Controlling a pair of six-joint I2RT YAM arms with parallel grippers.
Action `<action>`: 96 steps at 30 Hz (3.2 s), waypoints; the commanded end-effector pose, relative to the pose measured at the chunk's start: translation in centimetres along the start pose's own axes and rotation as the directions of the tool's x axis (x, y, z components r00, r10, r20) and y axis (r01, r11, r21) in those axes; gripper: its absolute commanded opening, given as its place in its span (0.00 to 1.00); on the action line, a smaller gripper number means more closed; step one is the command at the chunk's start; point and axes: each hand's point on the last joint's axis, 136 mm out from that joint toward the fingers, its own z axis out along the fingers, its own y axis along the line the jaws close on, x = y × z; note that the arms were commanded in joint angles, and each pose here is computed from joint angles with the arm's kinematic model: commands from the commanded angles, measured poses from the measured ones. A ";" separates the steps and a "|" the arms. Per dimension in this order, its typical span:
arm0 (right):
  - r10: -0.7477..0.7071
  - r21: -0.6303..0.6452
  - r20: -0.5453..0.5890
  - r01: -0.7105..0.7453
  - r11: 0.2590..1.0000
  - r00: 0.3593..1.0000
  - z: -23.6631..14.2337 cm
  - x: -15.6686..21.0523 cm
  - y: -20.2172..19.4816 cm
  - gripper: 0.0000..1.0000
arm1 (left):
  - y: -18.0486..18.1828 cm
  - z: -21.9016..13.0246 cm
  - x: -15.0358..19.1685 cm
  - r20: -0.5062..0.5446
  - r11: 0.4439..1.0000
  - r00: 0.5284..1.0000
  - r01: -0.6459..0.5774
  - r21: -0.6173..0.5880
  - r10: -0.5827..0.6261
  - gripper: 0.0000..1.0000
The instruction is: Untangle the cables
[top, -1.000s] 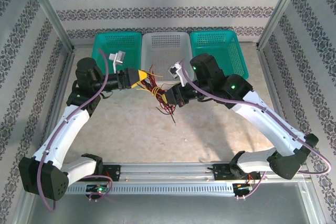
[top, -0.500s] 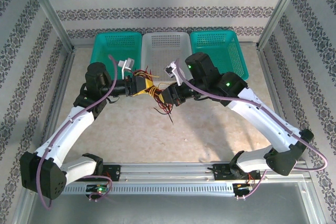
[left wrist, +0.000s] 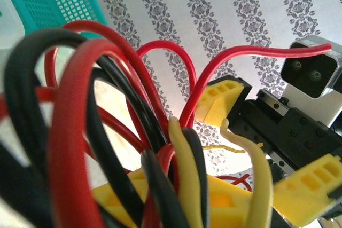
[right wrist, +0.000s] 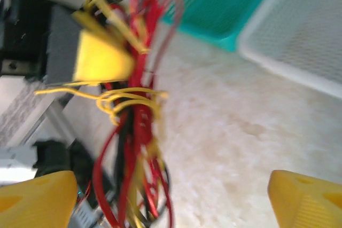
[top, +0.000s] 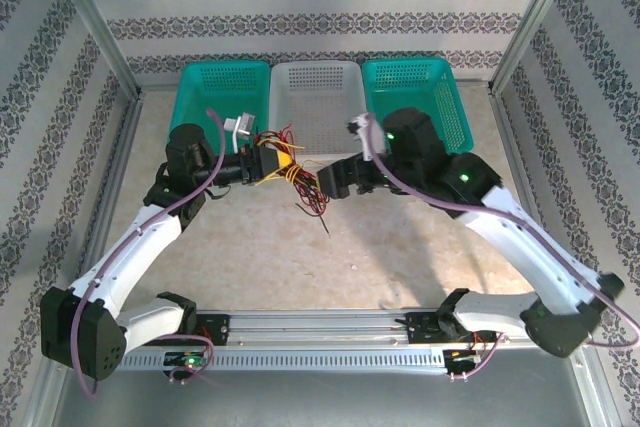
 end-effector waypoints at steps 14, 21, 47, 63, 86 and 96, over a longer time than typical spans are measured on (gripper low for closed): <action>0.244 -0.107 -0.001 -0.243 0.964 0.970 0.5 -2.6 0.5 0.61 | 0.2 0.8 -0.9 -0.015 0.996 0.997 -0.081 -0.031 0.080 0.00; 0.244 -0.088 -0.079 -0.250 0.964 0.967 1.7 -0.1 0.3 0.48 | -0.1 0.8 -0.8 -0.024 0.996 0.996 -0.082 -0.018 0.081 0.00; 0.227 -0.074 -0.066 -0.232 0.970 0.972 2.3 -1.8 0.1 0.00 | -0.9 0.9 0.3 -0.066 0.997 0.994 -0.082 0.005 0.082 0.00; 0.405 -0.127 0.003 -0.401 0.907 0.914 6.0 -6.3 -5.9 0.00 | -13.1 -1.1 -3.0 0.152 0.930 0.972 -0.216 0.297 0.177 0.00; 0.507 -0.358 0.142 -0.434 0.827 0.850 3.8 0.7 1.1 0.00 | -5.8 -5.1 -13.0 0.672 0.891 0.586 -0.321 -0.321 0.453 0.00; 0.376 -0.340 0.309 -0.268 0.901 0.873 -4.6 -5.7 4.2 0.00 | -2.5 -1.5 -8.7 0.486 0.886 0.741 -0.386 -0.256 0.463 0.00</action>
